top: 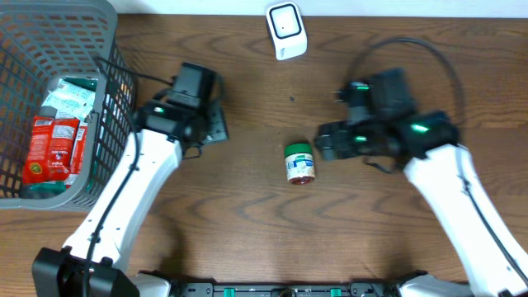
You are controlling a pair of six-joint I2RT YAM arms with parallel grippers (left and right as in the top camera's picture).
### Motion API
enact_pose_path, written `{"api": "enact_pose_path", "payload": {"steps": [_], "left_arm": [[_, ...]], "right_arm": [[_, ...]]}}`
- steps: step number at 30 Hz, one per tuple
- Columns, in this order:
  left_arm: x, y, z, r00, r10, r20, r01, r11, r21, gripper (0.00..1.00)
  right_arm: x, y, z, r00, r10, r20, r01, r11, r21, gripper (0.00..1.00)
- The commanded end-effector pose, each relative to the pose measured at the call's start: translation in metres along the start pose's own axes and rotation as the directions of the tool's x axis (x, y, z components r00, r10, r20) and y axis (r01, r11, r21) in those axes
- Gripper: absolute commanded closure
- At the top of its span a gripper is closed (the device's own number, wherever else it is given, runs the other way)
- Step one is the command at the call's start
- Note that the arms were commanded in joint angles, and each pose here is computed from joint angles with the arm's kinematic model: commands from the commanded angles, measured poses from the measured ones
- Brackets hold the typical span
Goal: Scan the item barcode
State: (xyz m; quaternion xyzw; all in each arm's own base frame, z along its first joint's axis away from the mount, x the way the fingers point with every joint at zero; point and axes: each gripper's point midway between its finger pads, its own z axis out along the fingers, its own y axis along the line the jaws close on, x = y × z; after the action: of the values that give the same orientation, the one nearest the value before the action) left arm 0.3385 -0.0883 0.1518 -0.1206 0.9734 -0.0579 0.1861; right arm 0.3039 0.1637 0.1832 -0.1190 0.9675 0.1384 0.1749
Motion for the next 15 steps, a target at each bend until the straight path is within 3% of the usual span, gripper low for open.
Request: {"api": "enact_pose_path", "payload": {"steps": [1, 8, 14, 15], "left_arm": [[-0.005, 0.022, -0.001, 0.999, -0.047, -0.009, 0.047, 0.998, -0.038, 0.32], [-0.009, 0.040, 0.000, 0.998, -0.063, -0.012, 0.062, 0.996, -0.061, 0.27], [-0.009, 0.040, 0.000, 0.998, -0.064, -0.013, 0.063, 0.996, -0.061, 0.26], [-0.009, 0.040, 0.000, 0.998, -0.063, -0.013, 0.062, 0.996, -0.061, 0.20]], "right_arm": [[0.005, 0.002, 0.034, 0.998, 0.011, -0.058, -0.002, 0.990, 0.144, 0.15], [0.018, 0.017, 0.090, 0.993, 0.029, -0.114, 0.002, 0.965, 0.264, 0.21], [0.021, 0.027, 0.107, 0.995, 0.046, -0.083, -0.017, 0.946, 0.322, 0.24], [0.020, 0.032, 0.108, 0.997, 0.043, -0.070, -0.018, 0.946, 0.324, 0.25]]}}
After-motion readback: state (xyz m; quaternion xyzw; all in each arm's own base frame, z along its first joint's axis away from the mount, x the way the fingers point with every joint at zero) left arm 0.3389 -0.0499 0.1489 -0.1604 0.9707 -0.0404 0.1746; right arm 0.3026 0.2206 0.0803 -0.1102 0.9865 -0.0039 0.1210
